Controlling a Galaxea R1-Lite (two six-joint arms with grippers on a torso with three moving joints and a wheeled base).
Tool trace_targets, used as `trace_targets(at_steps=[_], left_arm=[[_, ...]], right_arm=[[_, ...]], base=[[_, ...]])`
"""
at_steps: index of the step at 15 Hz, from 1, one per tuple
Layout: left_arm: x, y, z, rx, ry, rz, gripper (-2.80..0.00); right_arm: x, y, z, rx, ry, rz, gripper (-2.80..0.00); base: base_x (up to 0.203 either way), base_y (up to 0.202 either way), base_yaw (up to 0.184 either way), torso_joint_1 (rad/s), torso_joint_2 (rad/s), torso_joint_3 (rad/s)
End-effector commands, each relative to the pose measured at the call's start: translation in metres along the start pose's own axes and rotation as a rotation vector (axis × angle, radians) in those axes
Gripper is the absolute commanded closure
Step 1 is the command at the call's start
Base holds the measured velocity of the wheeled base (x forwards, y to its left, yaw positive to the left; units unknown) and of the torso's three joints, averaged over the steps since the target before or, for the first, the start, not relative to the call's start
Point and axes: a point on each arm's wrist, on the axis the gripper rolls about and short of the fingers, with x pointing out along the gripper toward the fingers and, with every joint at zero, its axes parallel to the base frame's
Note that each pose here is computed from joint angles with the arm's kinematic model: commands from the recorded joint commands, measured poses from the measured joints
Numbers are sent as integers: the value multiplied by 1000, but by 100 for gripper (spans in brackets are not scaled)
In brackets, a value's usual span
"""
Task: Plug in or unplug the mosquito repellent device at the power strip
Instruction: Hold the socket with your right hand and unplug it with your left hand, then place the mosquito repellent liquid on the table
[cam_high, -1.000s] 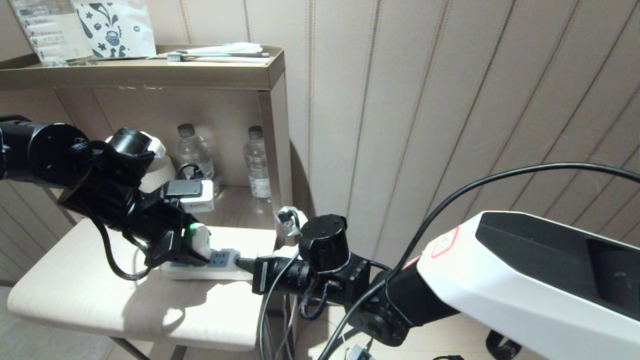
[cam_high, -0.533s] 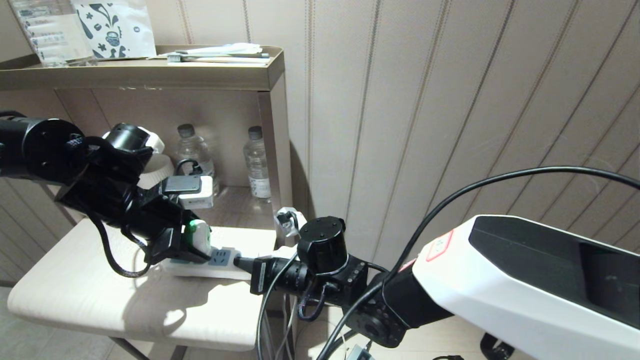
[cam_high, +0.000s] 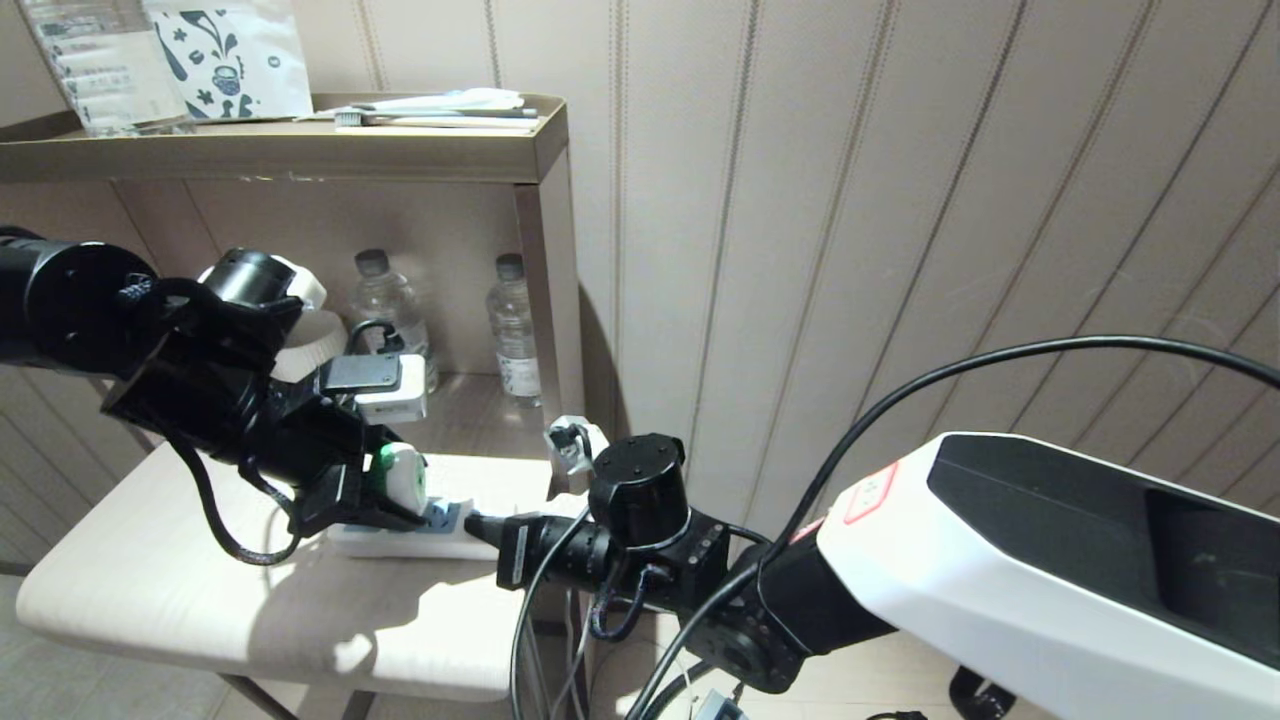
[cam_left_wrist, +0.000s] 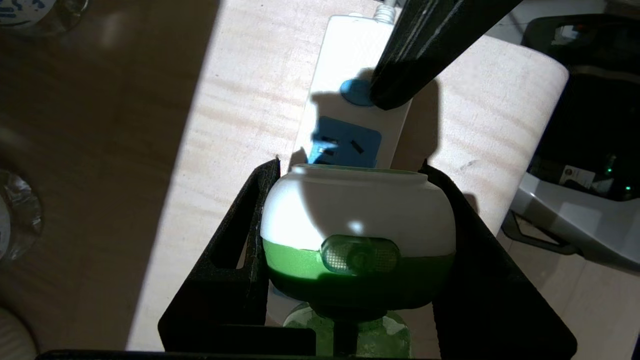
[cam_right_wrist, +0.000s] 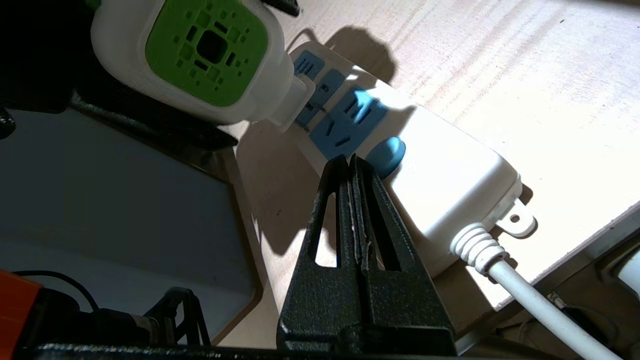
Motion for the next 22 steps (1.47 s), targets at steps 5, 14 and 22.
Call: trace_targets(at_steps=[5, 14, 22], left_arm=[[-18, 1, 4, 14, -15, 52, 0], [-48, -3, -1, -58, -18, 141, 0], [-57, -9, -31, -254, 14, 152, 0]], right_arm=[[-11, 11, 19, -13, -55, 26, 0], [-74, 55, 76, -75, -212, 88, 0], [-129, 87, 92, -182, -311, 29, 0]], base=[[0, 0, 0, 0, 0, 0], [0, 0, 0, 0, 0, 0], [0, 0, 0, 0, 0, 0]])
